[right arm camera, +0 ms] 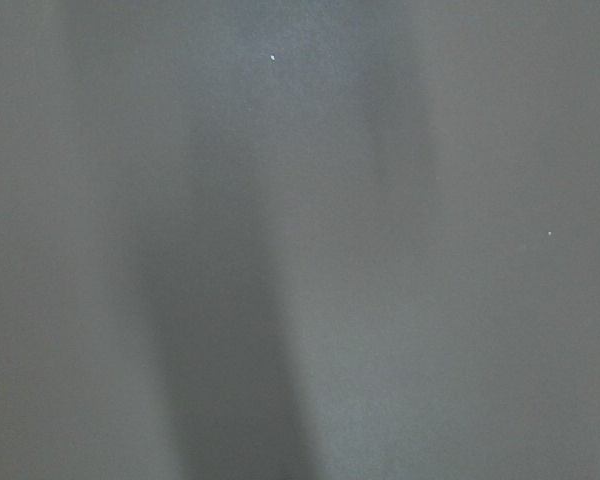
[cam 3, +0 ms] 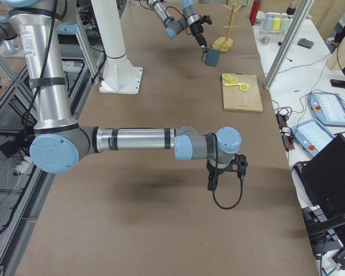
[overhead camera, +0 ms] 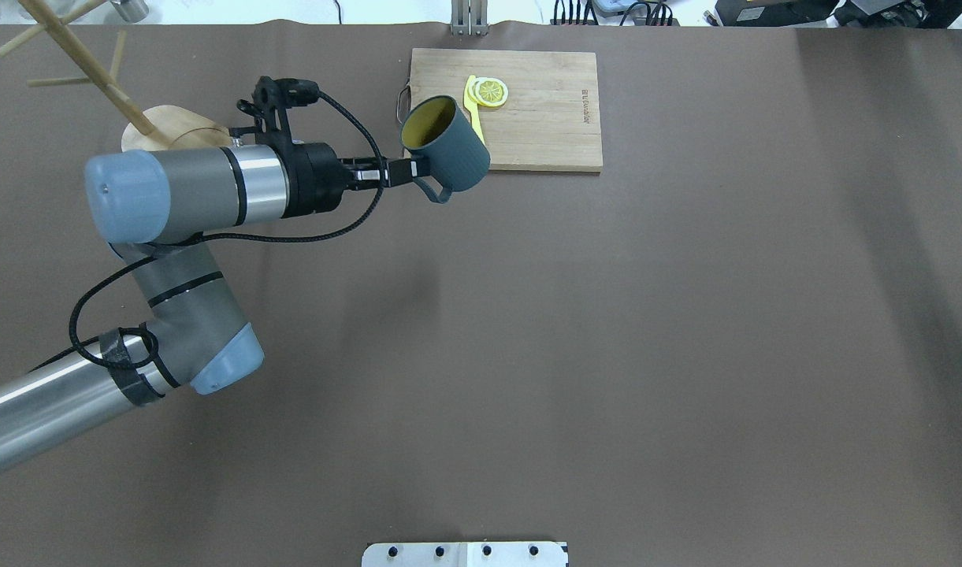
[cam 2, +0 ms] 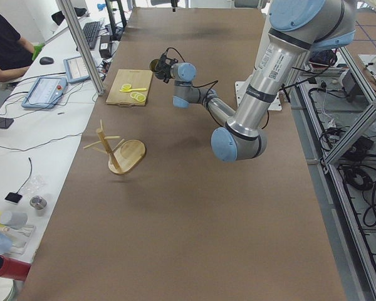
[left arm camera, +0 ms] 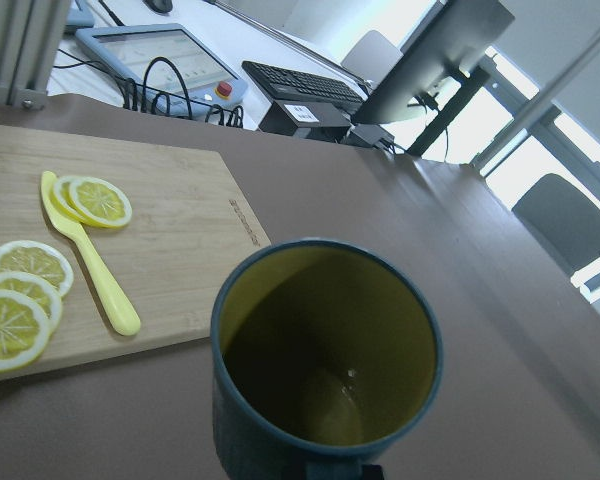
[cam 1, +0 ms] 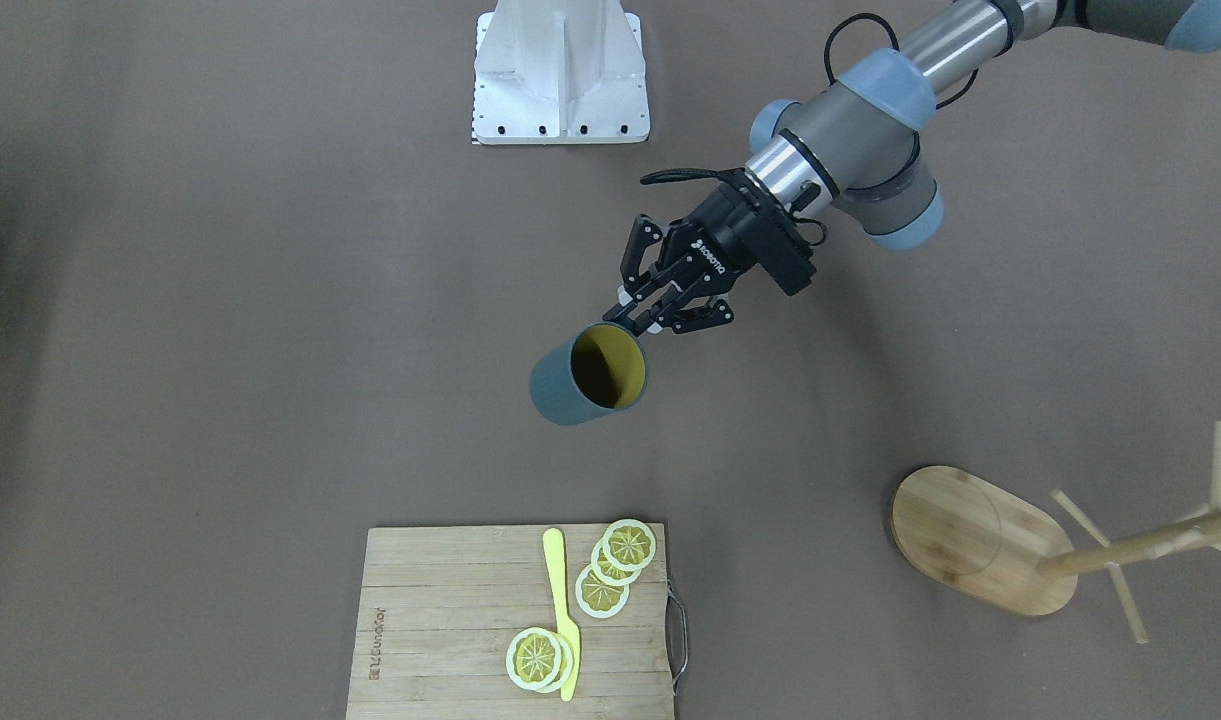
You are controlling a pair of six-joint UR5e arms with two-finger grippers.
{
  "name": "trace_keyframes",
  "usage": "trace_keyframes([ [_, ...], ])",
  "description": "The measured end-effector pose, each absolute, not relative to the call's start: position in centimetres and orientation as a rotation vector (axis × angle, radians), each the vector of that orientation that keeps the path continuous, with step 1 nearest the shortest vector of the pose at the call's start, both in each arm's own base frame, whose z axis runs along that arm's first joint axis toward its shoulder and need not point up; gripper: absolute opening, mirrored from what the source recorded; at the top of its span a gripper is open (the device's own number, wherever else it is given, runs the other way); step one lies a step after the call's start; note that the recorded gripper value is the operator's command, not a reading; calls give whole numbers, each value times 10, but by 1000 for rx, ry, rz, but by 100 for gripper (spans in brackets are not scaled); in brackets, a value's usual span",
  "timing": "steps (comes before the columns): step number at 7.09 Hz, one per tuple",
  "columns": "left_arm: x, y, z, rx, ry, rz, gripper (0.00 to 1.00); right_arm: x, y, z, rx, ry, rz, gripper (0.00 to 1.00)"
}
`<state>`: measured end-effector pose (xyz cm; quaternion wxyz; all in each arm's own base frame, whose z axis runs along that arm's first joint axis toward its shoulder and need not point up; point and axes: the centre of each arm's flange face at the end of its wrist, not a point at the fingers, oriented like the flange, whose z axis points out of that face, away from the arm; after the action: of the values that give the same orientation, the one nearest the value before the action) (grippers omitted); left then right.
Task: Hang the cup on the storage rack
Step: 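Lift the mug with the left gripper and carry it toward the rack, then slide the mug handle onto a rack peg with the left gripper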
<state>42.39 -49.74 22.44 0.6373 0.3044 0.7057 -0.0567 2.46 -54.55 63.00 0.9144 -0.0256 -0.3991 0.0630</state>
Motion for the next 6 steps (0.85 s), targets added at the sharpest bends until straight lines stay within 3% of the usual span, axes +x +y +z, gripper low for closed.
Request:
trace_keyframes([
  [3,356,-531,270,503,1719,-464,0,62,-521,640,-31,-857,168,100],
  [6,313,-533,337,321,2010,-731,0,67,-514,629,-8,-864,166,100],
])
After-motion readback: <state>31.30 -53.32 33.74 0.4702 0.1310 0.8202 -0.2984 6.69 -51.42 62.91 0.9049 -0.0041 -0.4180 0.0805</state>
